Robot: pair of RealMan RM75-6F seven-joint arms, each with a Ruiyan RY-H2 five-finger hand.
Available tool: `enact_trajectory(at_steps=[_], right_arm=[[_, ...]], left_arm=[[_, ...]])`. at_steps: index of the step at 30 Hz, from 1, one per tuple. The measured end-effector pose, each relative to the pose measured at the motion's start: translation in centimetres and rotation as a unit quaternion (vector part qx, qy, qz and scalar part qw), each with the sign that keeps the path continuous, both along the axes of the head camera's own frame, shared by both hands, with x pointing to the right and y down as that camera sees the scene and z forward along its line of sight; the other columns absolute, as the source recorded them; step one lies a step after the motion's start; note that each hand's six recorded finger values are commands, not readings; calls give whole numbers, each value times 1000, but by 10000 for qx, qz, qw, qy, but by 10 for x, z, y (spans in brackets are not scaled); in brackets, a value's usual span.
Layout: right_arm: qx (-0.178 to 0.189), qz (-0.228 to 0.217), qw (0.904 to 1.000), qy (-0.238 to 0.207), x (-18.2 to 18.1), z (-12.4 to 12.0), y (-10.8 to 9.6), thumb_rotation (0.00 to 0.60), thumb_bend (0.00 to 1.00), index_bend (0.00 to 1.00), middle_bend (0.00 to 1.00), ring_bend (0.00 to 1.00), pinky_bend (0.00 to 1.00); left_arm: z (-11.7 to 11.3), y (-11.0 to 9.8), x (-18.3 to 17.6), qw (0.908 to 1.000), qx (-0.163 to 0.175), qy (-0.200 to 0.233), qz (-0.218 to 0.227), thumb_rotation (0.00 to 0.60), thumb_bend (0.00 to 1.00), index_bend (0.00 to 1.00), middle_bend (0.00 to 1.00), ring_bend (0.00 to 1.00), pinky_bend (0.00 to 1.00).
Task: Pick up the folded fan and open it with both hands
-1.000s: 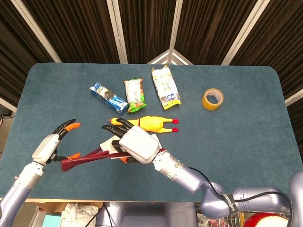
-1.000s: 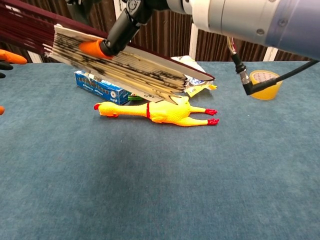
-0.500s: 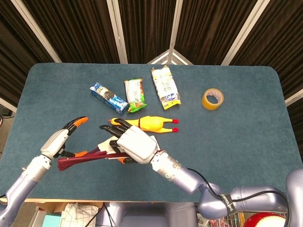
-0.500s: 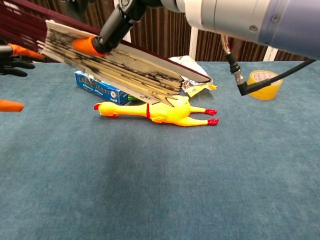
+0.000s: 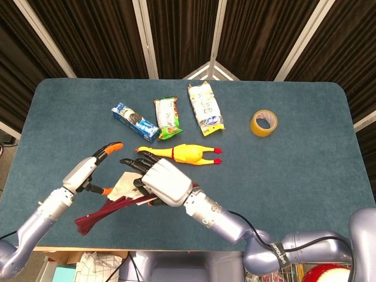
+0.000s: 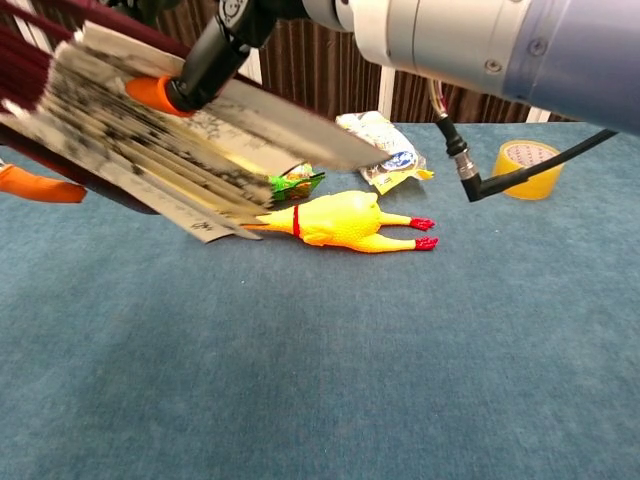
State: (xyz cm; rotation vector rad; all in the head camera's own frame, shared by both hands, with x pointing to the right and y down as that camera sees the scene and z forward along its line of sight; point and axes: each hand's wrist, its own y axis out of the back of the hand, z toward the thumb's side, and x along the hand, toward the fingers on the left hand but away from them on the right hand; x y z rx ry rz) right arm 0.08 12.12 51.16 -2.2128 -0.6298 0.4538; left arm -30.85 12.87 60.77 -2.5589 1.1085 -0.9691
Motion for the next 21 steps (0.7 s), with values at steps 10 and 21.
enact_trajectory(at_steps=[10, 21], right_arm=[[14, 115, 9999, -42, 4, -4, -6, 600, 434, 865, 167, 254, 151], [28, 164, 9999, -24, 10, -2, -7, 600, 436, 867, 167, 254, 155]], left_arm=[[15, 9, 18, 9984, -393, 255, 318, 600, 239, 138, 0, 0, 0], [10, 12, 21, 9972, -425, 546, 278, 600, 240, 252, 0, 0, 0]])
